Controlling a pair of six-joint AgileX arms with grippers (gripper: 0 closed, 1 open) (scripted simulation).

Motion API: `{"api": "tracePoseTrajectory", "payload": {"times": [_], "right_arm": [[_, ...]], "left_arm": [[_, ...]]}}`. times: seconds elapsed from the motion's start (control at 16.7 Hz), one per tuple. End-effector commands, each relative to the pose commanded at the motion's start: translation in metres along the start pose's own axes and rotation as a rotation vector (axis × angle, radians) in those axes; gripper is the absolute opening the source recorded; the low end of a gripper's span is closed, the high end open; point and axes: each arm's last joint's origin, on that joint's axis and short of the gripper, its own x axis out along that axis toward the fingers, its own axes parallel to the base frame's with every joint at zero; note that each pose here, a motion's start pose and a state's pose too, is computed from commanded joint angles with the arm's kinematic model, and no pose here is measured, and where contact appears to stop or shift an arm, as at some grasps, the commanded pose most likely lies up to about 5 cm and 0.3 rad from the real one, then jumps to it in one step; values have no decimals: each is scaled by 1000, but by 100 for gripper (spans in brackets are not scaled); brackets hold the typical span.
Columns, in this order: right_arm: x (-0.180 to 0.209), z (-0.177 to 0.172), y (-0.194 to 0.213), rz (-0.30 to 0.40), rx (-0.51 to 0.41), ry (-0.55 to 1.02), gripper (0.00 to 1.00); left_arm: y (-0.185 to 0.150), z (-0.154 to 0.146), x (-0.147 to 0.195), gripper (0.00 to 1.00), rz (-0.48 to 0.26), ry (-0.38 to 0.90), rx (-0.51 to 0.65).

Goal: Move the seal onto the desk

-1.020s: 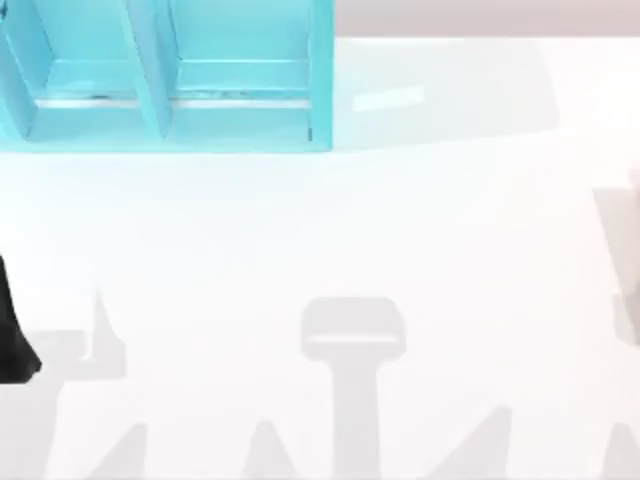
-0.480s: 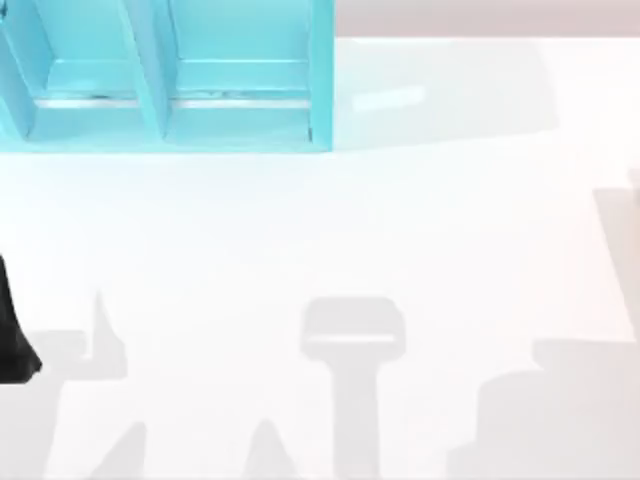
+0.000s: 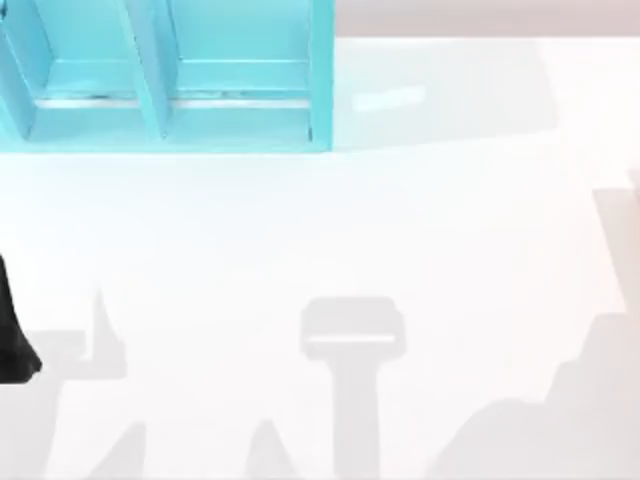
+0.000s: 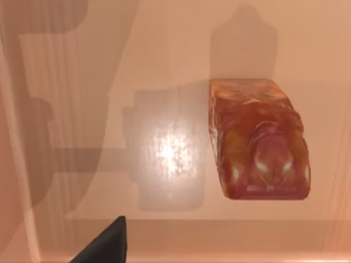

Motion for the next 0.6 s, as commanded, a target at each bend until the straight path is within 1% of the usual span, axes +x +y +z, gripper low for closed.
{"api": "tracePoseTrajectory", "payload": {"times": [0.3, 0.42, 0.6], "right_arm": [[3, 0, 1, 0, -2, -2, 100], [13, 0, 1, 0, 0, 0, 100], [39, 0, 0, 0, 0, 0, 100]], "left_arm": [[0, 0, 0, 100, 0, 0, 0], [0, 0, 0, 100, 0, 0, 0], [0, 0, 0, 100, 0, 0, 0]]}}
